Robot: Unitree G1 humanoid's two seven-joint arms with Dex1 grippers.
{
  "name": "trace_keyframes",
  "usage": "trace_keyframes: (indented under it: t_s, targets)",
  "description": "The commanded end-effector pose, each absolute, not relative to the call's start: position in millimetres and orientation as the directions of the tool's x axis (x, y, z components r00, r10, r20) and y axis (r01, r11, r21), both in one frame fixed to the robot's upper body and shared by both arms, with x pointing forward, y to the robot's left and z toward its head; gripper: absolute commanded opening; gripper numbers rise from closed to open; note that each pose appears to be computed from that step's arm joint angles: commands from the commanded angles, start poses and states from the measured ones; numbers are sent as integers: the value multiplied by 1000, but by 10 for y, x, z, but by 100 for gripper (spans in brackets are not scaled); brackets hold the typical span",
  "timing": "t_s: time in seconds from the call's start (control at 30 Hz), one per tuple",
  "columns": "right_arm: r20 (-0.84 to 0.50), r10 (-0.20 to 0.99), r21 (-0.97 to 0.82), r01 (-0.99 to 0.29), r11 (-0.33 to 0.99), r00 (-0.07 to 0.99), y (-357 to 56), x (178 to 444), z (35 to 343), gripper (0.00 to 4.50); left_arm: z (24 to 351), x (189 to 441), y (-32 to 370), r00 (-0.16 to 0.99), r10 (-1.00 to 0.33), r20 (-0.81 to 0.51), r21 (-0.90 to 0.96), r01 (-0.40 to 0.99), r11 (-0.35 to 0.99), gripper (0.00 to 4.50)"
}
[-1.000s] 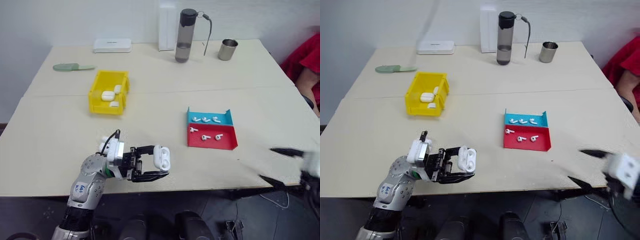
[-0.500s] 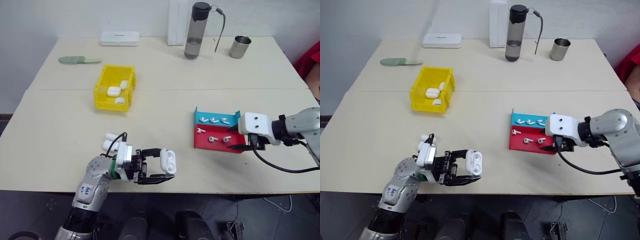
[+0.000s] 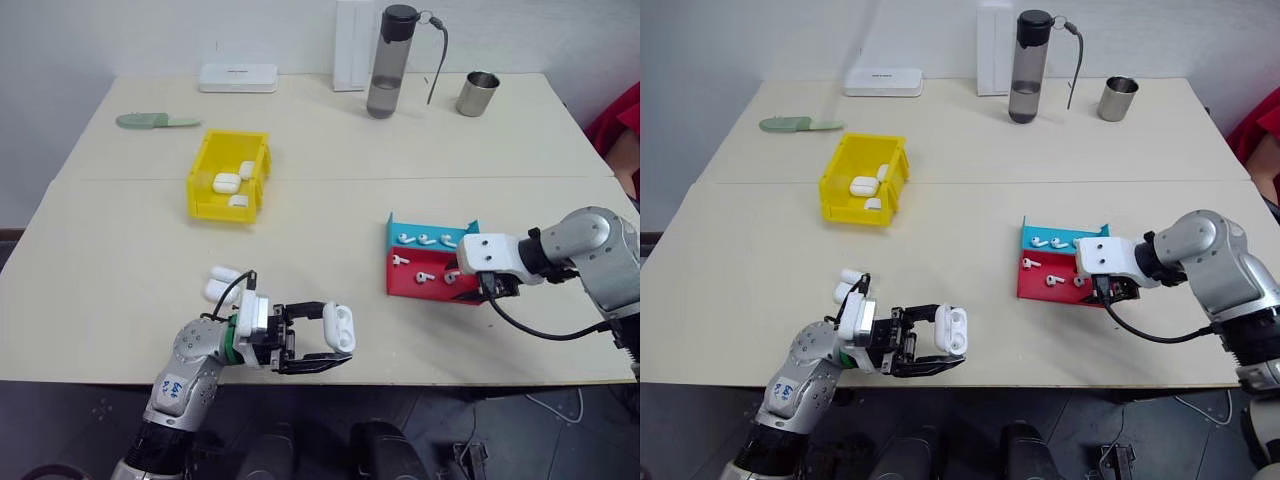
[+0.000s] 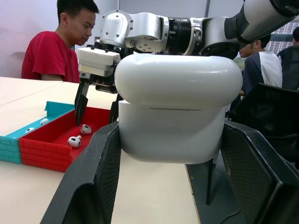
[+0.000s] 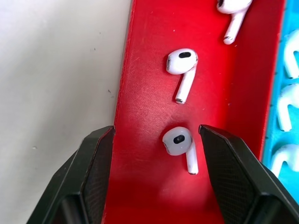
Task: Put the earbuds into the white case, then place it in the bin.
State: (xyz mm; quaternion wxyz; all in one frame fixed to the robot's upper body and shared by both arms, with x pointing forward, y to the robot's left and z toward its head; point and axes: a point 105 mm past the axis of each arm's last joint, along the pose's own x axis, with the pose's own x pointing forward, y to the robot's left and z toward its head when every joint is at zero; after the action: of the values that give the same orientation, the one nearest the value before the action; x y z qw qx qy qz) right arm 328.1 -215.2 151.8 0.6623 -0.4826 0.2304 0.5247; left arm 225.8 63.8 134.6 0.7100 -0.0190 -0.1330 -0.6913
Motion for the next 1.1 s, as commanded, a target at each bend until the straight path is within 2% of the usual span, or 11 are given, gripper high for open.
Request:
trace_keyframes:
  t_s: [0.03,0.63,0.73,0.87,1.1]
  targets:
    - [-814,457,-423,-905,-46,358,-2162,3339,1582,287,1434,2197,612,-17,-976,218,215,976,31,277]
    - [-850,418,-394,-913,-103,320,-2187,3505,1524,287,1421,2209,634,-3,-978,211,221,974,45,277]
    - [-853,419,-386,-917,-106,311,-2187,3505,1518,232,1417,2213,634,-2,-978,207,223,974,45,277]
    - [-862,409,-372,-922,-110,299,-2196,3503,1505,91,1413,2216,635,0,-979,204,224,974,46,277]
    - [-868,407,-359,-926,-120,284,-2187,3496,1499,91,1410,2221,639,4,-979,202,225,973,50,277]
